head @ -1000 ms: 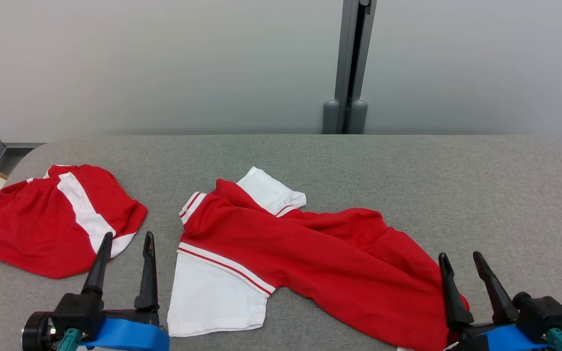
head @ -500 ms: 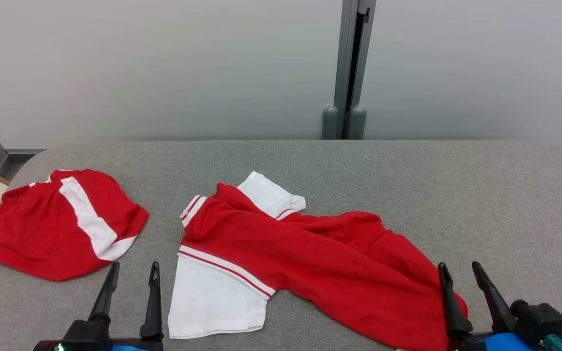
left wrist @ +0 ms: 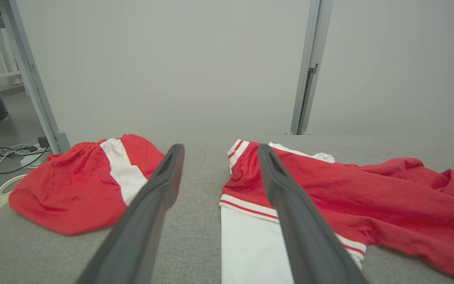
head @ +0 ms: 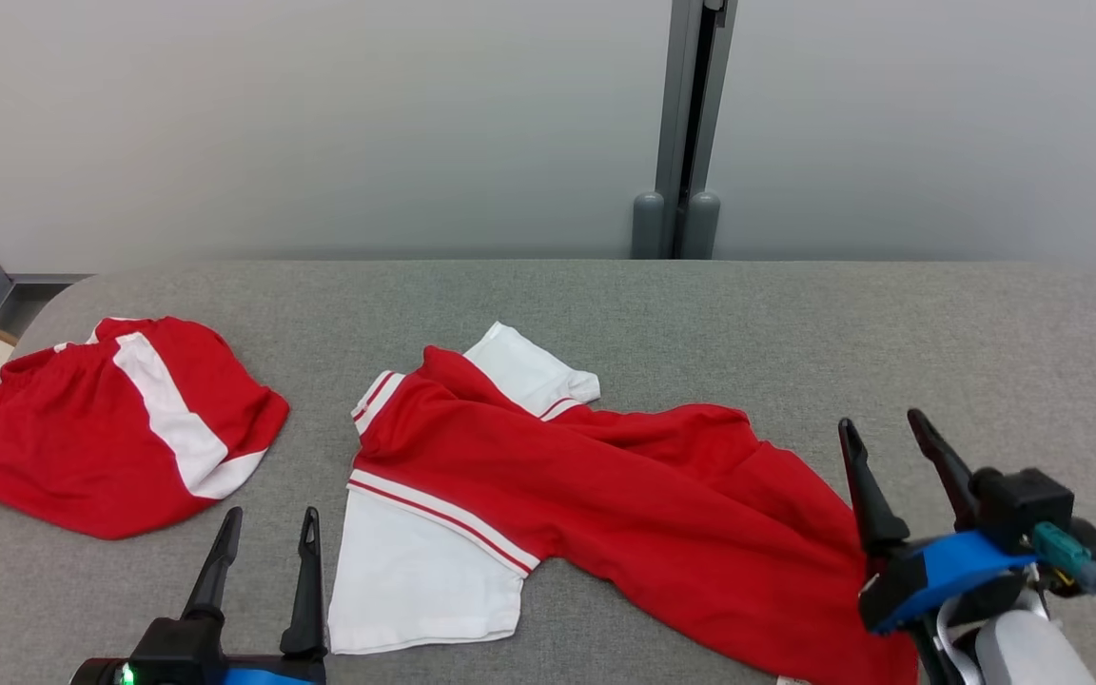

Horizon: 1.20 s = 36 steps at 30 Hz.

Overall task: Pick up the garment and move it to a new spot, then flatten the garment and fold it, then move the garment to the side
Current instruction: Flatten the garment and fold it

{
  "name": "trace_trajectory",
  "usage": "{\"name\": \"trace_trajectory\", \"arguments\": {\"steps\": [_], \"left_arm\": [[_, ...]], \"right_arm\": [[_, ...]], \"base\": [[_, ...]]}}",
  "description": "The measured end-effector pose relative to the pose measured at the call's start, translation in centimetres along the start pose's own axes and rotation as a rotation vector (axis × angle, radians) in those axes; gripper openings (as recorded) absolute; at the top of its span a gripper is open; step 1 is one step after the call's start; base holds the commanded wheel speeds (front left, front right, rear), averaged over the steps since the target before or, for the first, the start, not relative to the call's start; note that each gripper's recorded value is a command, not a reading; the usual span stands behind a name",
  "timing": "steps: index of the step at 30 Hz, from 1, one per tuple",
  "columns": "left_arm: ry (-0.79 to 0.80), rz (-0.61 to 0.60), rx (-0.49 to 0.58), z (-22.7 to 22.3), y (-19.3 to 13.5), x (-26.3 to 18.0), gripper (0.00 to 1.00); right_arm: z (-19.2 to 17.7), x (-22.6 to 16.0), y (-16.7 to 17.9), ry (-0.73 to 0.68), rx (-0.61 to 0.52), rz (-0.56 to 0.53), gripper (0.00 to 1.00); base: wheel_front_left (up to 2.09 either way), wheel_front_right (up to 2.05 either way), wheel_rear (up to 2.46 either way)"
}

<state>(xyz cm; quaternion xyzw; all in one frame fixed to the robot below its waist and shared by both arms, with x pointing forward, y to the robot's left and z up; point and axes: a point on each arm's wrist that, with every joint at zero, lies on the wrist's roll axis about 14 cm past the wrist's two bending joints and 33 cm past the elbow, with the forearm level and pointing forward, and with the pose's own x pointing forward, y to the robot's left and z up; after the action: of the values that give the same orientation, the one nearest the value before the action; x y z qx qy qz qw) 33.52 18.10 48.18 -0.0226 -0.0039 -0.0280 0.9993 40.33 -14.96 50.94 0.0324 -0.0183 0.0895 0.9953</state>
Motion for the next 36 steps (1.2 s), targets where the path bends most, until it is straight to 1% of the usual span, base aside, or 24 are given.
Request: {"name": "trace_trajectory", "arguments": {"steps": [2,4,9,15,22,25,26,27,28,29,33,36], "left_arm": [[0.003,0.000,-0.002,-0.1,0.0,0.3,1.00],[0.007,-0.002,-0.003,-0.2,-0.1,0.5,1.00],[0.011,-0.002,-0.007,-0.3,-0.1,1.3,1.00],[0.038,0.017,-0.016,-1.1,0.5,1.7,1.00],[0.051,0.017,-0.019,-1.5,0.5,2.2,1.00],[0.052,0.015,-0.025,-1.6,0.4,2.3,1.00],[0.053,0.013,-0.026,-1.7,0.4,2.4,1.00],[0.055,0.012,-0.028,-1.7,0.3,2.4,1.00],[0.057,0.010,-0.028,-1.8,0.3,2.4,1.00],[0.058,0.009,-0.029,-1.8,0.2,2.5,1.00],[0.060,0.009,-0.036,-1.9,0.2,2.6,1.00],[0.055,0.008,-0.040,-1.7,0.1,2.9,1.00]], "right_arm": [[0.5,2.1,0.4,0.030,-0.056,0.044,1.00],[0.4,3.3,0.5,0.058,-0.081,0.067,1.00],[-3.1,4.9,0.3,0.223,-0.134,0.107,1.00],[-9.1,3.9,-0.5,0.449,-0.145,0.121,1.00],[-13.0,2.7,-0.8,0.600,-0.139,0.122,1.00],[-13.6,2.5,0.1,0.616,-0.101,0.130,1.00],[-13.7,2.4,0.3,0.622,-0.089,0.133,0.70],[-13.8,2.4,0.5,0.630,-0.074,0.133,0.36],[-13.9,2.4,0.7,0.634,-0.062,0.133,0.07],[-13.9,2.4,0.8,0.638,-0.055,0.136,0.00],[-12.7,3.8,0.1,0.589,-0.051,0.126,0.00],[-9.8,6.6,-1.5,0.495,-0.069,0.097,0.00]], "base": [[0.00,0.00,0.00],[0.00,0.00,0.00],[0.00,0.00,0.00],[0.00,0.00,0.00],[0.00,0.00,0.00],[0.00,0.00,0.00],[0.00,0.00,0.00],[0.00,0.00,0.00],[0.00,0.00,0.00],[0.00,0.00,0.00],[0.00,0.00,0.00],[0.00,0.00,0.00]]}}
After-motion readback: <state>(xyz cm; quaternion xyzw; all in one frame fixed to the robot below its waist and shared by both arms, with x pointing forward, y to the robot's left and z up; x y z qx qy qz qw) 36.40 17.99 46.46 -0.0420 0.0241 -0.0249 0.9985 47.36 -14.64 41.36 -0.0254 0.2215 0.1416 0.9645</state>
